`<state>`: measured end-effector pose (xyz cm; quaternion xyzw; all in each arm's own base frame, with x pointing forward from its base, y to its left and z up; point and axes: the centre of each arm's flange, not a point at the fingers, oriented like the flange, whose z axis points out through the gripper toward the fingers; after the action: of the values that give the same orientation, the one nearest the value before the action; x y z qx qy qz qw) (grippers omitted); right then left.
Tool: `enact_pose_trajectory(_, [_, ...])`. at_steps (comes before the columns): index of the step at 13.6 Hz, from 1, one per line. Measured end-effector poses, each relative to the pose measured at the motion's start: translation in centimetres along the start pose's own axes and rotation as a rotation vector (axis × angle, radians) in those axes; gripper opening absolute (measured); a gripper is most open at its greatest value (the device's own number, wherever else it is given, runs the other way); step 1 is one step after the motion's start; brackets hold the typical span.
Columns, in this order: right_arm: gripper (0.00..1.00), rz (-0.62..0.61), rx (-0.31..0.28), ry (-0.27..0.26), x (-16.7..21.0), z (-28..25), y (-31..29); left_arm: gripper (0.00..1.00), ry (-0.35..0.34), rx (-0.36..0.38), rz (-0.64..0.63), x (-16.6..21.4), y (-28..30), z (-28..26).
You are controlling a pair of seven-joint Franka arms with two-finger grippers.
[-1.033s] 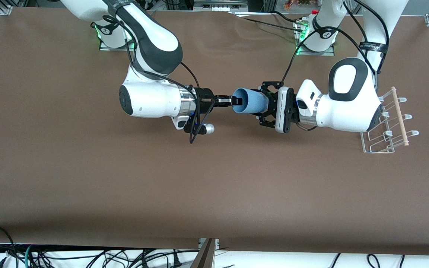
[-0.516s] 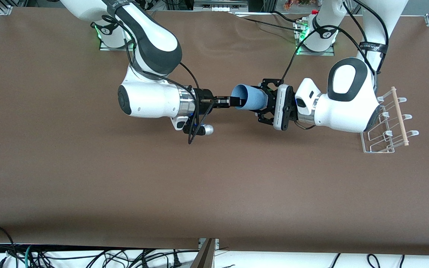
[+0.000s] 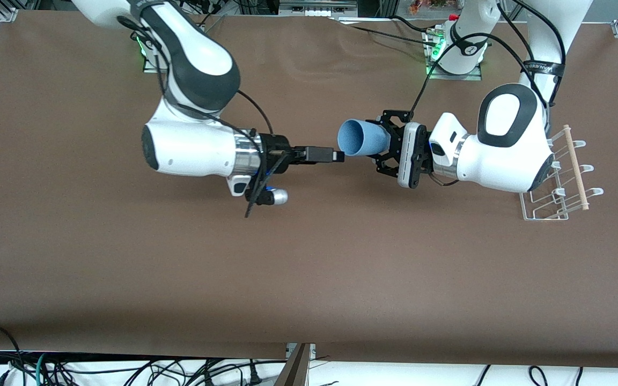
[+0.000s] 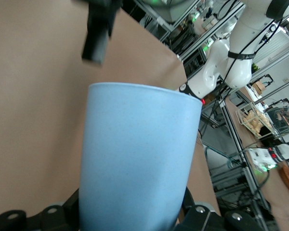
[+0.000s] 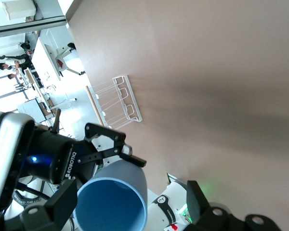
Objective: Transfer cup to left arm and place on rack
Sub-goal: 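Open the right gripper and withdraw it while the left gripper pulls back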
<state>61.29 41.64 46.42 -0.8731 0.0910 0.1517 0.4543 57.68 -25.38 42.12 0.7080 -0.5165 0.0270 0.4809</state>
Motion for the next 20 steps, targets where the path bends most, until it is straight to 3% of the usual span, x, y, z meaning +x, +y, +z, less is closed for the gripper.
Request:
enact_pose_trajectory(5, [1.00,0.026,-0.094,0.022,2.1,-8.9,2.8,0.74,-0.303,0.098,-0.145,-0.5,1.8,-2.3])
enact_pose_trajectory(11, [1.00,-0.009,-0.377,0.141,3.0,-16.2,6.2,0.74,-0.707,0.258,-0.345,-5.2,1.2,-3.8])
enact_pose_trajectory(17, [1.00,0.048,-0.600,0.192,2.0,-23.7,9.5,0.74,-1.315,0.440,-0.590,-8.0,2.6,-2.2])
enact_pose_trajectory(20, [1.00,0.041,-0.784,0.307,0.0,-28.9,9.5,0.74,-1.536,0.449,-0.755,-12.5,0.2,-4.7])
